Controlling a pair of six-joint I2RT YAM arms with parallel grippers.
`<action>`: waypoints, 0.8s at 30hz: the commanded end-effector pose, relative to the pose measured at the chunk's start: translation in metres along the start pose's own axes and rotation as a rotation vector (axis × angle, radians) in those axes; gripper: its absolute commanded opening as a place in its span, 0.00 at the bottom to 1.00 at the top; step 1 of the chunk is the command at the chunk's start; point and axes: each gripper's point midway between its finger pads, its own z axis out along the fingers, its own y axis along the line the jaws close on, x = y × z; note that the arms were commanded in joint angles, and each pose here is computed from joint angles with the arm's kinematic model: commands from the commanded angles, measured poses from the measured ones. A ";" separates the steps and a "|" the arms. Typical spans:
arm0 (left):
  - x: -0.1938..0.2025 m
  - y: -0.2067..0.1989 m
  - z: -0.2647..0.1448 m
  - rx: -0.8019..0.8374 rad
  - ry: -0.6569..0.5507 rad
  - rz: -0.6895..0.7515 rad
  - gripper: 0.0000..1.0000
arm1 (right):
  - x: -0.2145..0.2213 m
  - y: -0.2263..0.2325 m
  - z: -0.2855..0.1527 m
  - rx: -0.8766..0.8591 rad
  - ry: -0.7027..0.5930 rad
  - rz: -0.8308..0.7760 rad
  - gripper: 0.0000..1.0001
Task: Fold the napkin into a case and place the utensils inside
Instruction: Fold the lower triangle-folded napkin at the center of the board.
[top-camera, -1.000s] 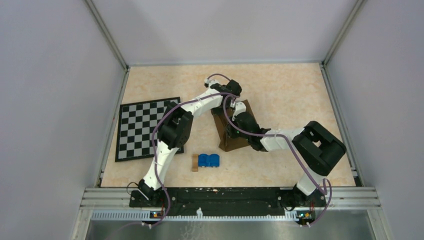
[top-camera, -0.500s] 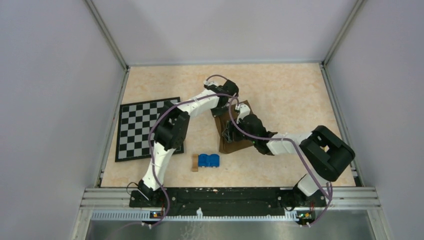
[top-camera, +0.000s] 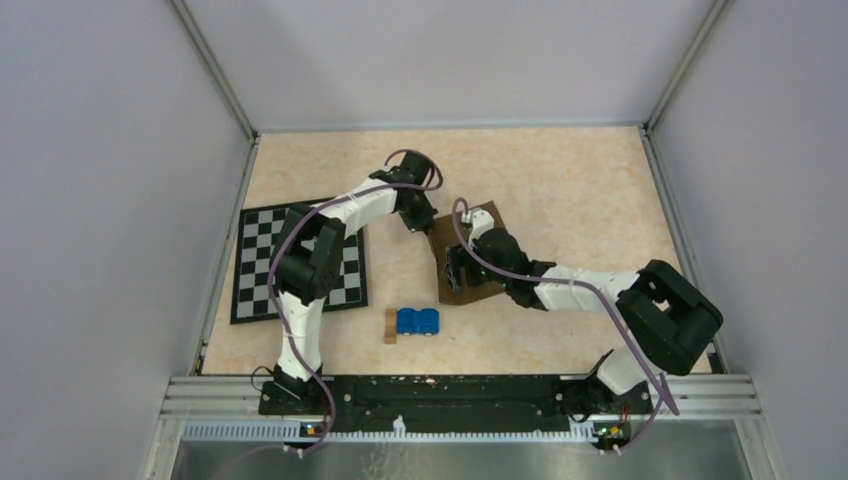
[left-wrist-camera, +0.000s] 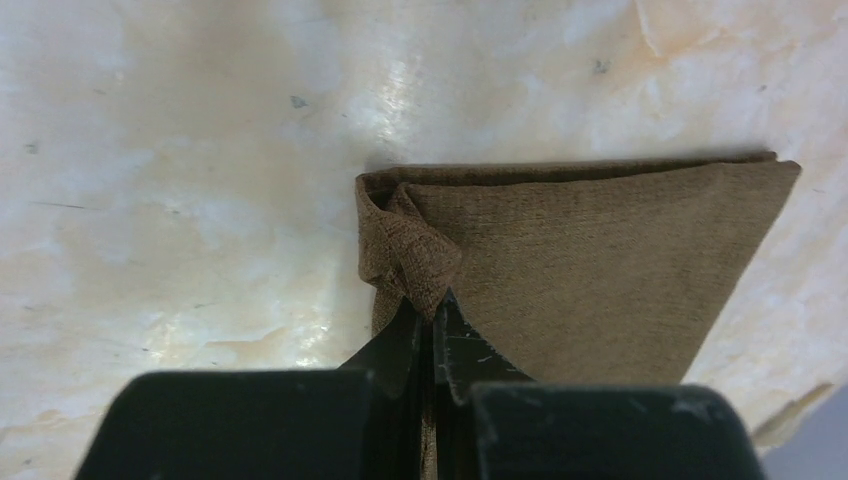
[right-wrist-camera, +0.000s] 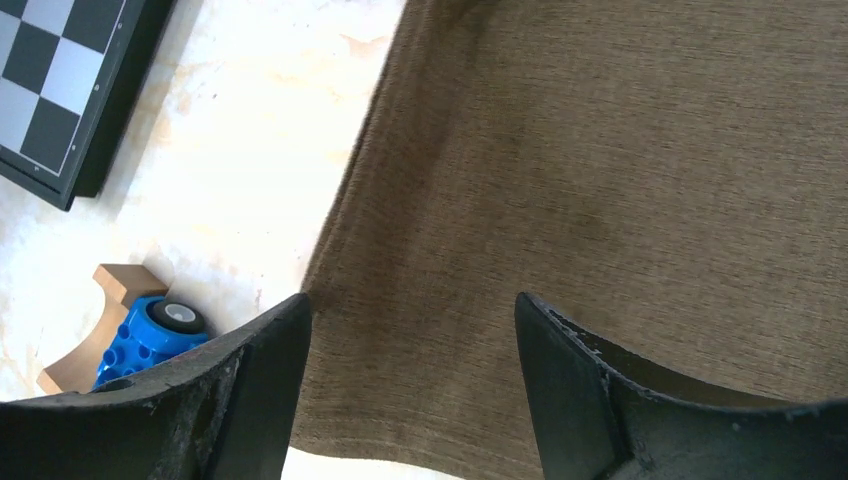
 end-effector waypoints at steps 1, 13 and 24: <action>0.007 -0.027 -0.014 0.123 0.062 -0.029 0.00 | -0.017 0.014 -0.005 0.029 -0.036 -0.046 0.73; 0.017 -0.023 -0.016 0.131 0.121 -0.049 0.00 | -0.017 0.014 0.017 0.220 -0.010 -0.194 0.69; 0.019 -0.019 -0.011 0.113 0.127 -0.070 0.00 | -0.023 0.011 0.011 0.488 -0.043 -0.306 0.57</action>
